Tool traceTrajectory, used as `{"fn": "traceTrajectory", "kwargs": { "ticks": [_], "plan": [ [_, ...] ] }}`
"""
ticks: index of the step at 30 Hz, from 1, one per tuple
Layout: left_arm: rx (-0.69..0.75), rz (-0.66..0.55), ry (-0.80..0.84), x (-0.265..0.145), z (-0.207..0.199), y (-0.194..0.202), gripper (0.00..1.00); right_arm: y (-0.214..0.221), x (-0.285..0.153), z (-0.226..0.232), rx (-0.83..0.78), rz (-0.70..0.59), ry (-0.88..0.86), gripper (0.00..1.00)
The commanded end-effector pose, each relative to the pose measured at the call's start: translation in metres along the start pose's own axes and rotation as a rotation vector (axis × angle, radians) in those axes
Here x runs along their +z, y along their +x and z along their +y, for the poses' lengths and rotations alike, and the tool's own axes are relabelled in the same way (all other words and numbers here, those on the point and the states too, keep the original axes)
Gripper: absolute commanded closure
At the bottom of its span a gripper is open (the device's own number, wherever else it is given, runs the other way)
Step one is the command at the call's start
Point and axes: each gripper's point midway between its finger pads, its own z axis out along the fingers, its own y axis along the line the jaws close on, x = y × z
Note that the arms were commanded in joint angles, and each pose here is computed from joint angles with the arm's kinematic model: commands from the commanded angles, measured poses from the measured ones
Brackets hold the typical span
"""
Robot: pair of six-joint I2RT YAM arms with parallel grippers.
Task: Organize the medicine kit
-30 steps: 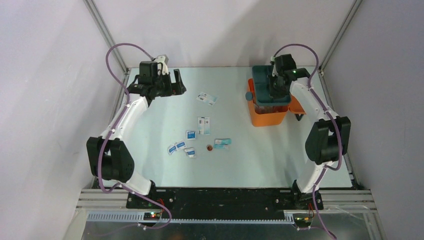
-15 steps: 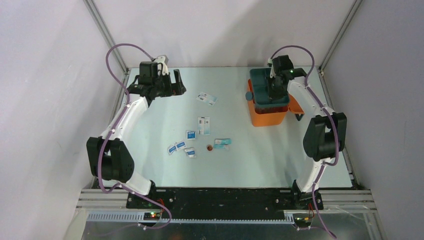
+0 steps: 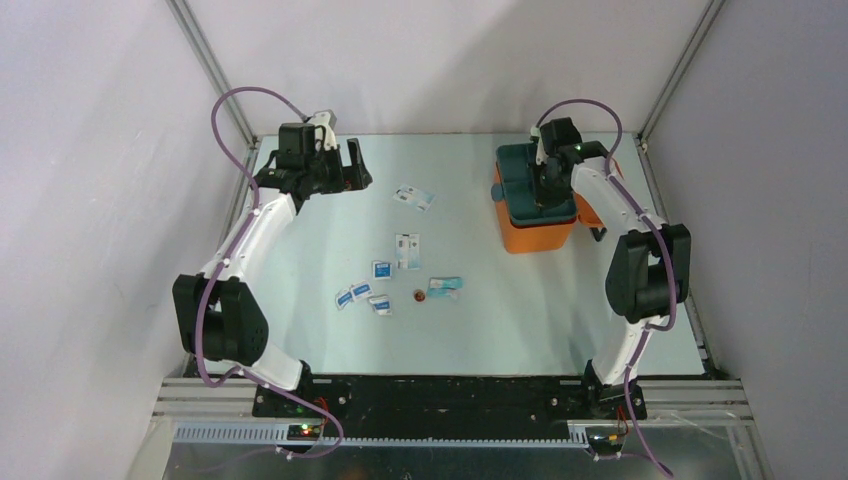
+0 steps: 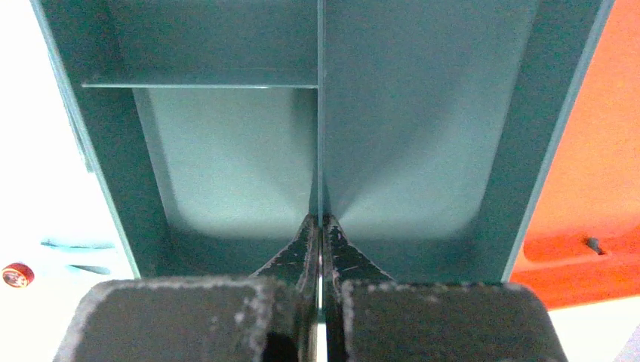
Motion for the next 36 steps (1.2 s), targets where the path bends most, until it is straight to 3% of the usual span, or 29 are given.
{"fn": "traceTrajectory", "kwargs": {
  "ticks": [1, 12, 29, 34, 36],
  "plan": [
    [0.027, -0.071, 0.002, -0.01, -0.003, -0.017, 0.0, 0.004, -0.01, 0.009, 0.023, 0.011, -0.037, 1.0],
    [0.024, -0.072, -0.003, -0.009, -0.002, -0.017, 0.0, 0.026, -0.016, 0.009, 0.004, 0.056, -0.026, 1.0],
    [0.011, -0.07, 0.009, -0.004, -0.004, -0.017, 0.0, 0.015, -0.018, -0.004, -0.034, 0.073, 0.031, 1.0],
    [0.013, -0.075, -0.001, -0.006, -0.002, -0.017, 0.0, -0.005, -0.025, 0.001, -0.031, 0.025, 0.007, 0.72],
    [0.014, -0.08, -0.002, -0.007, -0.002, -0.017, 0.0, -0.014, -0.034, 0.005, -0.032, 0.011, -0.011, 0.67]
  ]
}}
